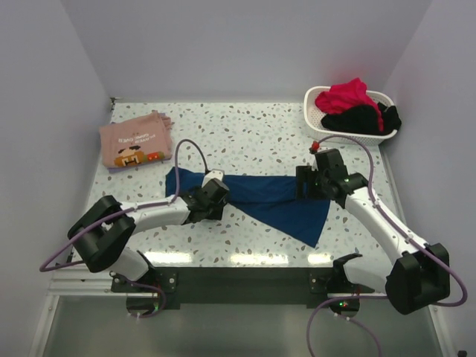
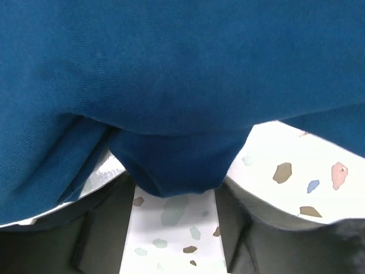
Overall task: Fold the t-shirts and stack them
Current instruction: Flatten the tshirt out
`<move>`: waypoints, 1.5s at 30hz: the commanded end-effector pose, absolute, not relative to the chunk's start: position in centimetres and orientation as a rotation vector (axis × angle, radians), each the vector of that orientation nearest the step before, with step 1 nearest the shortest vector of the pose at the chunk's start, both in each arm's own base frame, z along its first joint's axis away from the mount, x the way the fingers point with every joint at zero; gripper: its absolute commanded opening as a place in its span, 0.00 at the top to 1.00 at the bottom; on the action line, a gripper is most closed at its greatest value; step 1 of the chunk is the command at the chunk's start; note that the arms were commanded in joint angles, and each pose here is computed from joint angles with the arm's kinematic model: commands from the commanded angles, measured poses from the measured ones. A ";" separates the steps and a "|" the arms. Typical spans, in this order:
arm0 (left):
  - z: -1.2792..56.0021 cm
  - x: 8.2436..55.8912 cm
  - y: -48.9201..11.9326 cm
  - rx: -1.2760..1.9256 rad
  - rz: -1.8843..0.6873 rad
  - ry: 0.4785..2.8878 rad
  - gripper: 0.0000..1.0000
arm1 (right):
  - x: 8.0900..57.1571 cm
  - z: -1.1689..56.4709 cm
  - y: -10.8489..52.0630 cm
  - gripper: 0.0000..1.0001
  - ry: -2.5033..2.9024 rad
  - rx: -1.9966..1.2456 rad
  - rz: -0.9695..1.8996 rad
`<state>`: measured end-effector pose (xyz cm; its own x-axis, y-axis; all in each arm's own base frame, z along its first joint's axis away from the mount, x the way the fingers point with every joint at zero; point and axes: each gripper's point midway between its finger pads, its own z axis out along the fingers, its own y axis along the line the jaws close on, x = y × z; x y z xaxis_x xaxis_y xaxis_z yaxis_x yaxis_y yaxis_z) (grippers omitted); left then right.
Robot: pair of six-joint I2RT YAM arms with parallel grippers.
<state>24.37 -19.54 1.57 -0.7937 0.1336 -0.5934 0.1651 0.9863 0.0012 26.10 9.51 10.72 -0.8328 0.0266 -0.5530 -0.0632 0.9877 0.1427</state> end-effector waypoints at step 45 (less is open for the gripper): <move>18.1 32.7 -12.6 -0.044 0.018 2.194 1.00 | 31.6 8.0 7.3 0.96 2.534 0.075 -0.022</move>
